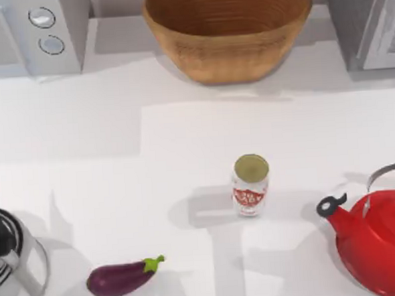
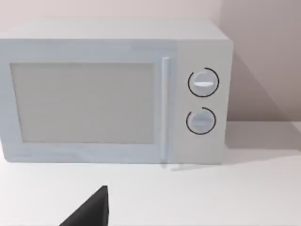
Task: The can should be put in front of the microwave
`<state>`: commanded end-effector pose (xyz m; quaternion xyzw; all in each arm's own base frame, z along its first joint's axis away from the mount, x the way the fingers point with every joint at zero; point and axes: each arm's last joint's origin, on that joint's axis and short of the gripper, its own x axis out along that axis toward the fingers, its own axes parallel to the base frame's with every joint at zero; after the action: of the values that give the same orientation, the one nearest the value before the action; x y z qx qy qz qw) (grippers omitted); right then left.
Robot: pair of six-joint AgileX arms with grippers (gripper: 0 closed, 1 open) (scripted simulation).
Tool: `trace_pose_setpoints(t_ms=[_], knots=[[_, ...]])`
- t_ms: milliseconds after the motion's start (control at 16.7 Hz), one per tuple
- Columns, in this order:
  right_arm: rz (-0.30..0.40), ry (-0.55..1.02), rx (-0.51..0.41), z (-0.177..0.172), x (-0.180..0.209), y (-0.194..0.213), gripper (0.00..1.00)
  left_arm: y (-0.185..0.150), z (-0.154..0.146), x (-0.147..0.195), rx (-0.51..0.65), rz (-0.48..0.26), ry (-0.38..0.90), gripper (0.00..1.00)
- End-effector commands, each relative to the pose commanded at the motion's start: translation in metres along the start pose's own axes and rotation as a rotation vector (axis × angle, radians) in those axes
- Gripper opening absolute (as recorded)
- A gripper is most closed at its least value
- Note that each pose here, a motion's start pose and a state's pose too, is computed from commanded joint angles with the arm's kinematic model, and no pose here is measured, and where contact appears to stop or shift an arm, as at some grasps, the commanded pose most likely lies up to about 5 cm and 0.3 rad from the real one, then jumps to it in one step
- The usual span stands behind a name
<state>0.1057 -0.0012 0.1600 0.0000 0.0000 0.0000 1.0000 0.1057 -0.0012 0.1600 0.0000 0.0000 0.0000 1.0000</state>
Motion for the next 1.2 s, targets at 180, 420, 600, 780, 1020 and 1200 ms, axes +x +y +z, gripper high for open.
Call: trace_pose_setpoints(t_ms=[180, 420, 600, 780, 1020, 1200], knots=[[0.000, 0.000, 0.000, 0.000, 0.000, 0.000, 1.00, 0.000, 0.002, 0.000, 0.000, -0.003, 0.005, 1.00], [0.000, 0.000, 0.000, 0.000, 0.000, 0.000, 1.00, -0.006, 0.029, 0.001, 0.005, -0.057, 0.088, 1.00], [0.000, 0.000, 0.000, 0.000, 0.000, 0.000, 1.00, -0.016, 0.063, 0.009, 0.020, -0.138, 0.218, 1.00], [0.000, 0.000, 0.000, 0.000, 0.000, 0.000, 1.00, -0.032, 0.102, 0.029, 0.051, -0.241, 0.389, 1.00], [0.000, 0.000, 0.000, 0.000, 0.000, 0.000, 1.00, -0.073, 0.147, 0.075, 0.129, -0.385, 0.655, 1.00], [0.000, 0.000, 0.000, 0.000, 0.000, 0.000, 1.00, -0.121, 0.163, 0.119, 0.216, -0.478, 0.863, 1.00]])
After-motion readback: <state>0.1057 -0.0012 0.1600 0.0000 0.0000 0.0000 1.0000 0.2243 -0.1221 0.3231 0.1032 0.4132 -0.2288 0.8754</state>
